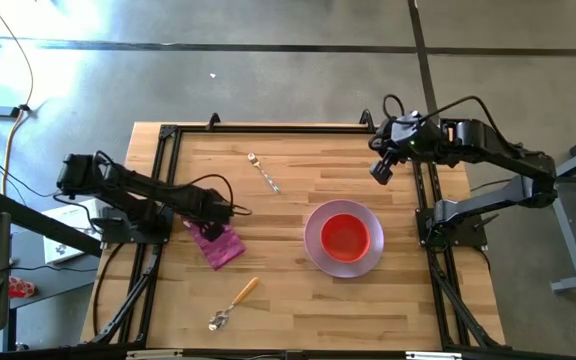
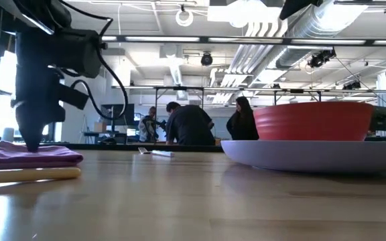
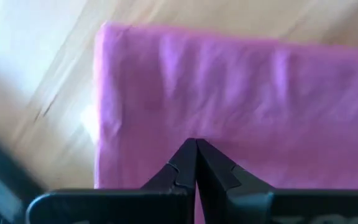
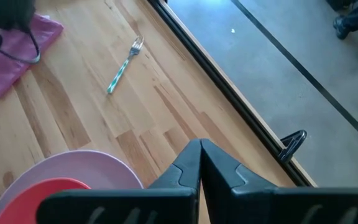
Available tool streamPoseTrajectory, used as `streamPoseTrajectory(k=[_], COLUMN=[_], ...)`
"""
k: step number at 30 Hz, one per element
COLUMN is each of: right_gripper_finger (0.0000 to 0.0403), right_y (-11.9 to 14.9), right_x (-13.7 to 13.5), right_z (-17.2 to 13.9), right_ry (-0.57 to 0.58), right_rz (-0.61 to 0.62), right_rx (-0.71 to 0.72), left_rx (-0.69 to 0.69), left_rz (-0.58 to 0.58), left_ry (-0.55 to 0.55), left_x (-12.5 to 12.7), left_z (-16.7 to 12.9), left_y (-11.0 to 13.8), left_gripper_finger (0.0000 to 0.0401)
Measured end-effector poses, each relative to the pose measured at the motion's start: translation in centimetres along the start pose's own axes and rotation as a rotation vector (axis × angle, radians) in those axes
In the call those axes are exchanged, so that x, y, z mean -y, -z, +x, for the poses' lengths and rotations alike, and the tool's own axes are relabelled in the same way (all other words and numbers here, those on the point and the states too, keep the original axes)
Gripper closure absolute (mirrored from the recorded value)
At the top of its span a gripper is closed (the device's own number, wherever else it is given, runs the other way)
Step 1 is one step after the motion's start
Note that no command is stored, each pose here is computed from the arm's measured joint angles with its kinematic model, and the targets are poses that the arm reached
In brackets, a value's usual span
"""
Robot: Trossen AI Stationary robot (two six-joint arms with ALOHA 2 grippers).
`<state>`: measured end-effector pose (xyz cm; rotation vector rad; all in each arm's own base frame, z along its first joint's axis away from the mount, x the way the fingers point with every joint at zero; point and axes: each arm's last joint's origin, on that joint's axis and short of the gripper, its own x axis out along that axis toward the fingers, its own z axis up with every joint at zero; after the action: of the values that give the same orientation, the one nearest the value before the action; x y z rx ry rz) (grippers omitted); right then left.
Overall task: Set table place
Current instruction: Move the purple table napkin to the middle left of the table
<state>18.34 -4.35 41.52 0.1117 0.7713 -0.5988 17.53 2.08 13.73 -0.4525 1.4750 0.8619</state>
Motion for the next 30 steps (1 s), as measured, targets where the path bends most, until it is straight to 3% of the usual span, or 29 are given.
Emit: streamPoseTrajectory(k=[4,10,14,21,27,30], right_gripper_finger=[0.0403,0.0403,0.0403,0.0403,0.0403,0.0403], right_y=[-0.2,-0.3,-0.3,-0.3,-0.3,-0.3], right_x=[-0.1,-0.1,-0.1,-0.1,-0.1,-0.1], right_z=[0.0,0.0,0.0,0.0,0.0,0.0], right_ry=[-0.004,-0.005,-0.005,-0.007,-0.007,-0.007], right_rz=[0.008,0.011,0.012,0.037,0.049,0.052], right_rx=[0.022,0.026,0.027,0.027,0.027,0.027], left_rx=[0.066,0.069,0.149,0.169,0.225,0.199], left_rz=[0.069,0.025,0.085,0.232,0.301,0.327], left_ry=[0.017,0.007,0.056,0.122,0.236,0.247], left_x=[0.7,0.4,0.5,-0.5,1.4,3.0], left_z=[0.4,0.8,0.3,0.5,-3.6,-6.4], left_y=[-0.7,-1.5,-3.2,-4.9,-5.8,-4.7], left_gripper_finger=[0.0401,0.0401,0.0401,0.0401,0.0401,0.0401])
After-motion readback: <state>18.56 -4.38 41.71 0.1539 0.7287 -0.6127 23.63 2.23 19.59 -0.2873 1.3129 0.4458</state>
